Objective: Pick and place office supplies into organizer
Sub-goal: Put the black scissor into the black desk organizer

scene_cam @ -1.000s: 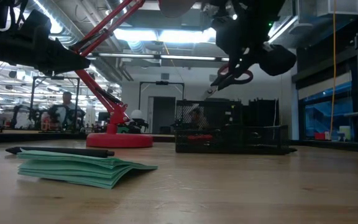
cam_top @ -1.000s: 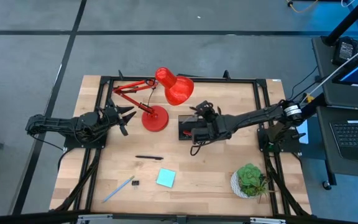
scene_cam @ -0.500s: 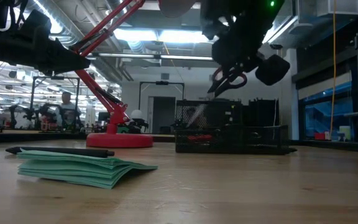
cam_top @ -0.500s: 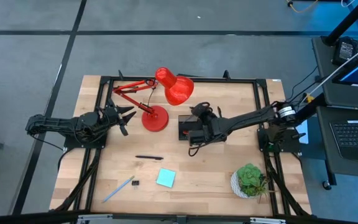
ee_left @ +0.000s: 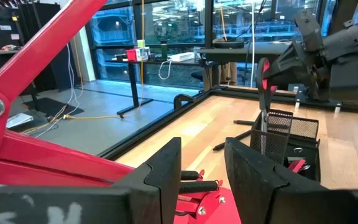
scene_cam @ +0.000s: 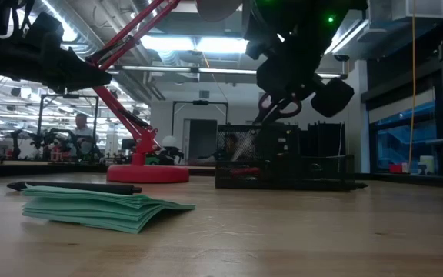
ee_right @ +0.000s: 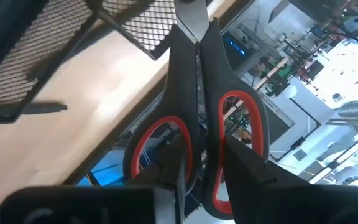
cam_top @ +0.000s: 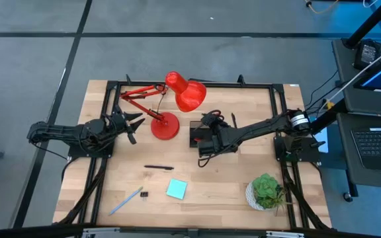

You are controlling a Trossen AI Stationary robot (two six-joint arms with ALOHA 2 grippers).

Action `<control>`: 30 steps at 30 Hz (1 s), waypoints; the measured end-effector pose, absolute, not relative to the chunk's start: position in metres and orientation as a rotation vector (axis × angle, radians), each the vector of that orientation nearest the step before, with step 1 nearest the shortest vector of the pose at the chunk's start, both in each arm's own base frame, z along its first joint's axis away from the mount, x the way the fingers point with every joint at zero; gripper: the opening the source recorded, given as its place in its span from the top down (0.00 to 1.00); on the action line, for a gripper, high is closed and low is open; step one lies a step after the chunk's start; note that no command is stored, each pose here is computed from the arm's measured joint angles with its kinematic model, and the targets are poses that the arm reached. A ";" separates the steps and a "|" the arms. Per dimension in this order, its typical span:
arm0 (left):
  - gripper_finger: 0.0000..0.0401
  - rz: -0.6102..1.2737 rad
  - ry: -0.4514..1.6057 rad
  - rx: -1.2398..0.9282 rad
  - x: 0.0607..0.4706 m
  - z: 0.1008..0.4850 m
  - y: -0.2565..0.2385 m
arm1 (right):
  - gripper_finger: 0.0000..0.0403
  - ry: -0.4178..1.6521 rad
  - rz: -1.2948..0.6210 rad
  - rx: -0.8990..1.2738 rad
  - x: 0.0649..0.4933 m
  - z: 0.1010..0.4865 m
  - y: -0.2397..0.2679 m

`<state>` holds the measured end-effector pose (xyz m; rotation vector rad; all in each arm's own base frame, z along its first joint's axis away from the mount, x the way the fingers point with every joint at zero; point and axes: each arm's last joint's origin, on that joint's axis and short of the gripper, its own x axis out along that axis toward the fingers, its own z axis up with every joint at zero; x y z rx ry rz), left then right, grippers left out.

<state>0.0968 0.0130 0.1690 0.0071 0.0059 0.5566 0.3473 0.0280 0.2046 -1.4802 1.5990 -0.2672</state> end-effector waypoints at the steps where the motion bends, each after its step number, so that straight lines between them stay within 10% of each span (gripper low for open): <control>1: 0.71 0.557 0.006 0.007 0.097 0.169 0.013 | 0.80 1.599 -0.256 -1.471 0.347 0.204 0.028; 30: 0.71 0.556 0.006 0.007 0.097 0.169 0.013 | 0.74 1.579 -0.174 -1.388 0.349 0.202 0.031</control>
